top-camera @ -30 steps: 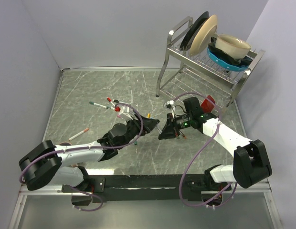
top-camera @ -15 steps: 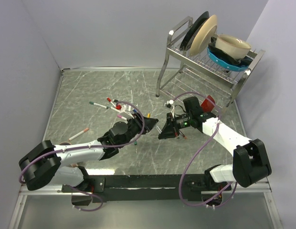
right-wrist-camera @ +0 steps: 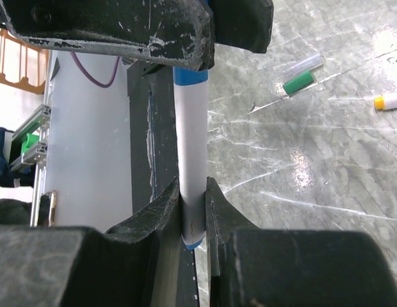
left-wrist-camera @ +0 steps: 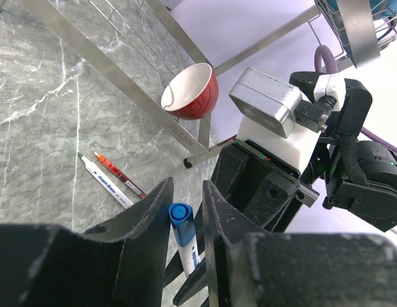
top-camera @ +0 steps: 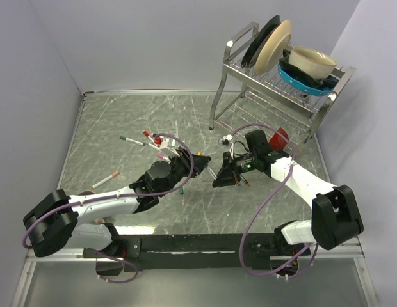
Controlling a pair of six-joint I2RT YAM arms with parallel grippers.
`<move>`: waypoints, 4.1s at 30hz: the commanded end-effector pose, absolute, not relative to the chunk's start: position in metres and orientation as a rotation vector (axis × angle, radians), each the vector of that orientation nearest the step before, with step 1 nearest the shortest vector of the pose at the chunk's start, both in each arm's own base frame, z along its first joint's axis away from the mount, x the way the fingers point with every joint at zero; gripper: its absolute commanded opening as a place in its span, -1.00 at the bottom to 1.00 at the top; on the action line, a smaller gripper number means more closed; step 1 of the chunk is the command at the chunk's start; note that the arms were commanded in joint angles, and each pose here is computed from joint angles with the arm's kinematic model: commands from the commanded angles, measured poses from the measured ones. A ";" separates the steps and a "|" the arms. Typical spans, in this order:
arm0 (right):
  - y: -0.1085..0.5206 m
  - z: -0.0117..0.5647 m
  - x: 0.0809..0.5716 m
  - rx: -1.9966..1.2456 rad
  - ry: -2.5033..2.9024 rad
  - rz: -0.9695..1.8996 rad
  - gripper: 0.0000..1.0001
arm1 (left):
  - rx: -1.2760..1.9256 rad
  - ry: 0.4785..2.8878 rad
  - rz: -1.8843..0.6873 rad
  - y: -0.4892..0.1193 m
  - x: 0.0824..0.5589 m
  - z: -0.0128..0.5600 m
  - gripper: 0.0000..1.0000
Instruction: Open the pen caps
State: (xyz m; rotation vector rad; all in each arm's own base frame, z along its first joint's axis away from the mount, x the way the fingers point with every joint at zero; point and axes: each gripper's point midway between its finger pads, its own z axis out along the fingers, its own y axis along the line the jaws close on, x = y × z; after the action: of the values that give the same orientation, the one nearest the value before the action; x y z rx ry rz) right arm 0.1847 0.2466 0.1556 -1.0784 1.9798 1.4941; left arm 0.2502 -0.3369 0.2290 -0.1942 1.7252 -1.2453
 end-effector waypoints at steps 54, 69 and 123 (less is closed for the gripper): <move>0.231 0.102 0.243 -1.079 2.220 0.758 -1.00 | -0.670 1.983 -0.786 -0.174 0.266 0.116 -0.98; 0.185 0.040 0.267 -1.104 2.462 0.216 -0.91 | -0.493 2.325 -0.663 -0.213 0.240 0.033 -0.98; 0.178 0.189 0.267 -0.979 1.985 0.514 -0.19 | 0.137 2.393 -0.456 -0.310 0.312 0.075 0.15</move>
State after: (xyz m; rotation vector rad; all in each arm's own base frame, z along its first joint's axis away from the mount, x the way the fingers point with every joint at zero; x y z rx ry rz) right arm 0.2668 0.1754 0.1699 -1.0026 2.0705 0.4699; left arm 0.3052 -0.3084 0.0851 0.0554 2.3305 -0.5512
